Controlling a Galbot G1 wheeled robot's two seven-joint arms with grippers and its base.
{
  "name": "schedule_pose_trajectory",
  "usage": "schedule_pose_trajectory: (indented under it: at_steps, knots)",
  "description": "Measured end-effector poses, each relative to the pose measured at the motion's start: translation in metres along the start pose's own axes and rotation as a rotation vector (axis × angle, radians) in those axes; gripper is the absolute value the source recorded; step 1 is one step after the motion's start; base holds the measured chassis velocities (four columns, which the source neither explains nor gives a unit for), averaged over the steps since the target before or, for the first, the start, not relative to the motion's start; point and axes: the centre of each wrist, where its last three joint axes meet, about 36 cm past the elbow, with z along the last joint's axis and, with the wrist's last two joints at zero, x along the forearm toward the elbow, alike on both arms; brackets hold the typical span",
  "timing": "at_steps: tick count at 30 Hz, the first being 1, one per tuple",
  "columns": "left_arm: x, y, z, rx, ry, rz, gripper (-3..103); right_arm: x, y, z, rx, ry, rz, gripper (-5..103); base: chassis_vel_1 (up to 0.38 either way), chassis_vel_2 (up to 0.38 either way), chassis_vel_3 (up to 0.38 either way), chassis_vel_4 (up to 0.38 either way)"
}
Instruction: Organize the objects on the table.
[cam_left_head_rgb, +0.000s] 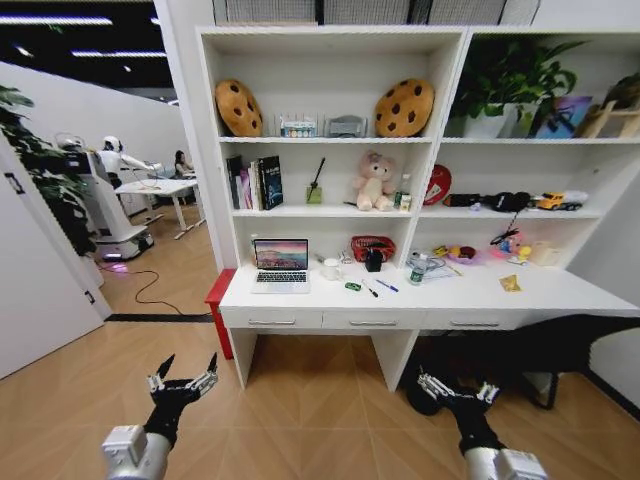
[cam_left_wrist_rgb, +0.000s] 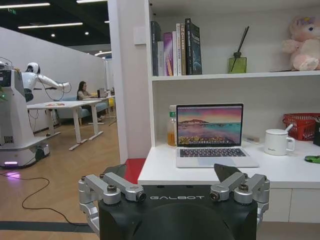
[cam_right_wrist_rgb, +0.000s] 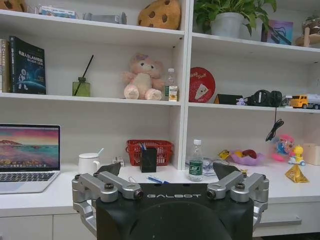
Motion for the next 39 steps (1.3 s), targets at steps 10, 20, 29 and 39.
schedule_pose_trajectory:
  at_steps: [10,20,29,39]
  knots:
    - [0.0007,-0.0005,0.0011,0.000,0.004,-0.003,99,0.0022,-0.0002,0.0020,0.004,-0.014,-0.013,100,-0.202,0.203,0.203,-0.208]
    - [0.0007,0.0000,0.0012,-0.002,0.003,-0.004,99,0.0039,0.0012,0.0040,0.038,-0.049,-0.028,100,-0.095,0.107,0.103,-0.100]
    - [0.0004,-0.0009,0.0033,-0.005,0.009,-0.004,99,0.0025,-0.0021,0.0054,0.019,-0.043,-0.037,100,0.024,-0.013,-0.019,0.015]
    - [-0.0029,0.0004,0.0073,-0.007,0.016,-0.003,99,0.0005,-0.0016,0.0087,0.013,-0.042,-0.040,100,-0.070,0.048,0.054,-0.047]
